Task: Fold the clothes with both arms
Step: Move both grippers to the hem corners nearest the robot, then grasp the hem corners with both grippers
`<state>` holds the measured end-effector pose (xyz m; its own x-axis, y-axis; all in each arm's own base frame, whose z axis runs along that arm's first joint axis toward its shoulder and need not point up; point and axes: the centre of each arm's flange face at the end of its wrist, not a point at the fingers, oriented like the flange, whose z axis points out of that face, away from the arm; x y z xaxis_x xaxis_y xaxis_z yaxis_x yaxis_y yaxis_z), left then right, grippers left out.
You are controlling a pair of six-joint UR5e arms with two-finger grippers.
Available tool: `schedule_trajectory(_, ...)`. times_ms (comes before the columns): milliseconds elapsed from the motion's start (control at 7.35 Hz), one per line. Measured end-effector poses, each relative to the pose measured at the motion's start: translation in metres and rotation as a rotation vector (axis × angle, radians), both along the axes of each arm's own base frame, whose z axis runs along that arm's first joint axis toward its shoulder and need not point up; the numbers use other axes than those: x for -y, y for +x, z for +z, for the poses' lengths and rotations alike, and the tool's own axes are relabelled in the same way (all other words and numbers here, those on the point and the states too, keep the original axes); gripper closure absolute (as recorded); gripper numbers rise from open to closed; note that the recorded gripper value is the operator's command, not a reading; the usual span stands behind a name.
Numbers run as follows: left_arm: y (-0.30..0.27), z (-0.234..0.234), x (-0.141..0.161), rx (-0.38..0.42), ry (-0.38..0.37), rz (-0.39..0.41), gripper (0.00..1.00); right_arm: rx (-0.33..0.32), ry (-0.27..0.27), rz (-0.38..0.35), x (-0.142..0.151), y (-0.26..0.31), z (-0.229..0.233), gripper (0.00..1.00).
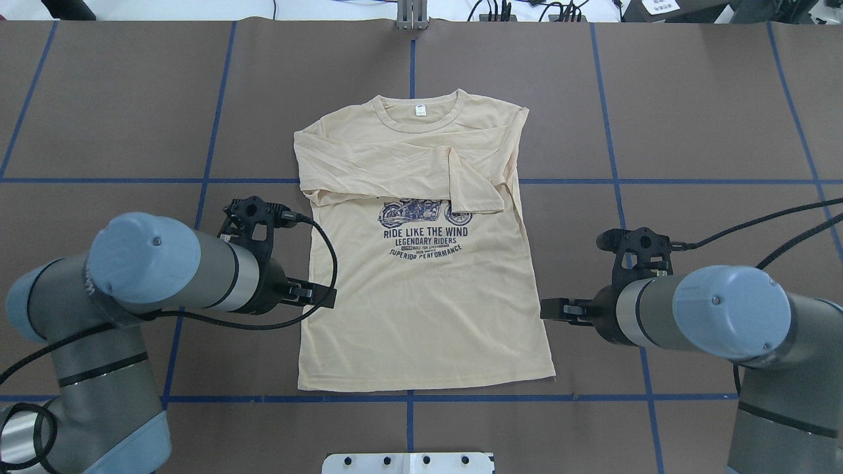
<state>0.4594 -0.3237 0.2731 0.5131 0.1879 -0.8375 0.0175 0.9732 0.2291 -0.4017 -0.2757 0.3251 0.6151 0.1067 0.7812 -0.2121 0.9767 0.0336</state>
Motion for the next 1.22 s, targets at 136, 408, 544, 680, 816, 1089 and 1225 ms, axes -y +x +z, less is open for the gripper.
schedule_trajectory(136,0.01,0.017,-0.025,-0.001,-0.043,-0.02,0.0,0.0,-0.004,0.007,-0.018,-0.008,0.0,0.0)
schedule_trajectory(408,0.037,0.031,-0.065,0.005,-0.162,-0.061,0.25,0.002,-0.007,0.013,-0.031,-0.014,-0.001,0.0)
schedule_trajectory(544,0.048,0.037,-0.076,0.016,-0.205,-0.072,0.39,0.002,-0.007,0.014,-0.032,-0.015,-0.001,0.0)
schedule_trajectory(680,0.056,0.043,-0.083,0.028,-0.231,-0.077,0.47,0.002,-0.007,0.015,-0.033,-0.015,-0.001,0.0)
schedule_trajectory(816,0.059,0.046,-0.086,0.036,-0.24,-0.077,0.51,0.003,-0.007,0.015,-0.033,-0.015,-0.001,0.0)
schedule_trajectory(1089,0.062,0.048,-0.087,0.042,-0.243,-0.074,0.62,0.005,-0.006,0.015,-0.033,-0.015,-0.002,0.0)
schedule_trajectory(1225,0.062,0.048,-0.087,0.044,-0.243,-0.073,0.62,0.005,-0.006,0.015,-0.033,-0.015,-0.002,0.0)
